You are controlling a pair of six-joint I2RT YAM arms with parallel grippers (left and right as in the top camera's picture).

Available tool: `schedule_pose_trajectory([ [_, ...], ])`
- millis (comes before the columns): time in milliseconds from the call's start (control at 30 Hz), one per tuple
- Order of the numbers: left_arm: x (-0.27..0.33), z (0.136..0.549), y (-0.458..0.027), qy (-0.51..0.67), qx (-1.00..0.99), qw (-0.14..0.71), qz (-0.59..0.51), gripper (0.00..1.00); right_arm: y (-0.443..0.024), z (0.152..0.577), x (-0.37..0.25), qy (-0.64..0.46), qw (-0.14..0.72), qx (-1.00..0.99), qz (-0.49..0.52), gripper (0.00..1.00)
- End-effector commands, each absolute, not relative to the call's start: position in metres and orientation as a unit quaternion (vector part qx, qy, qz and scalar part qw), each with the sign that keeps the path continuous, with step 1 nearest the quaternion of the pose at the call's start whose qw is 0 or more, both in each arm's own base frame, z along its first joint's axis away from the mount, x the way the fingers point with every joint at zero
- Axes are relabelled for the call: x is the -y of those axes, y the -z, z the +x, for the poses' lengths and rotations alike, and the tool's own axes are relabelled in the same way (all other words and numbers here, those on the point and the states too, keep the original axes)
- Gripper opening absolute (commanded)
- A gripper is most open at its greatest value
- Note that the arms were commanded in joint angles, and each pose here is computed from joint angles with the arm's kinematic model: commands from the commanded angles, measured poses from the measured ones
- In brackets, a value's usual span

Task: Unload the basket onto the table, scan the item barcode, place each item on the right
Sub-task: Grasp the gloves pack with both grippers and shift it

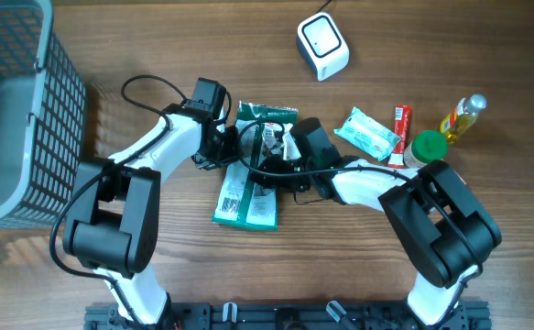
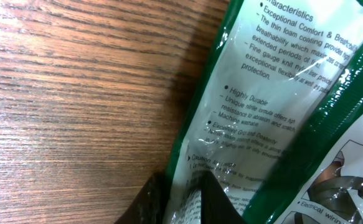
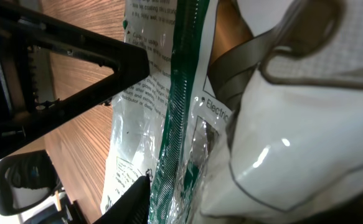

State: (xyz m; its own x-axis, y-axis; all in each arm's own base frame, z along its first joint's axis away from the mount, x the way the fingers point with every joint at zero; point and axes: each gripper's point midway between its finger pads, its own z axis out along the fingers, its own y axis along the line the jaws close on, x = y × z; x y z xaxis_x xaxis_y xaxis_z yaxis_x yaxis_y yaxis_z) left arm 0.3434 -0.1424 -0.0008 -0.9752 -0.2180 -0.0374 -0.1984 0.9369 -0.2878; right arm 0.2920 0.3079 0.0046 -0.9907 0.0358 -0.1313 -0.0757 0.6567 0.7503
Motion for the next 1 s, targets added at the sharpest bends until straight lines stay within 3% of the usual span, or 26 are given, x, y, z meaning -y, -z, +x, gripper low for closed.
schedule_pose_trajectory([
  [0,0.143,0.328,0.015,0.132,-0.985,0.01,-0.107,0.13,0.02,0.287,-0.299,-0.379,0.069,-0.923,-0.003,0.29],
  [300,0.142,0.33,0.013,0.134,-0.985,0.015,-0.107,0.09,0.02,0.289,-0.301,-0.375,0.077,-0.924,-0.006,0.16],
  [400,0.138,0.351,-0.015,0.149,-0.981,0.054,-0.115,0.19,0.02,0.288,-0.301,-0.373,0.081,-0.924,-0.018,0.05],
  [633,0.11,0.392,-0.101,0.178,-0.958,0.178,-0.139,0.47,0.02,0.288,-0.3,-0.372,0.086,-0.924,-0.029,0.04],
  [733,0.078,0.393,-0.104,0.137,-0.957,0.191,-0.17,0.49,0.02,0.289,-0.301,-0.371,0.092,-0.923,-0.044,0.04],
  [867,0.026,0.385,-0.094,0.053,-0.956,0.186,-0.22,0.63,0.02,0.289,-0.301,-0.37,0.096,-0.922,-0.054,0.04],
  [967,0.012,0.381,-0.092,0.035,-0.955,0.182,-0.232,0.66,0.02,0.289,-0.301,-0.37,0.1,-0.922,-0.06,0.04],
])
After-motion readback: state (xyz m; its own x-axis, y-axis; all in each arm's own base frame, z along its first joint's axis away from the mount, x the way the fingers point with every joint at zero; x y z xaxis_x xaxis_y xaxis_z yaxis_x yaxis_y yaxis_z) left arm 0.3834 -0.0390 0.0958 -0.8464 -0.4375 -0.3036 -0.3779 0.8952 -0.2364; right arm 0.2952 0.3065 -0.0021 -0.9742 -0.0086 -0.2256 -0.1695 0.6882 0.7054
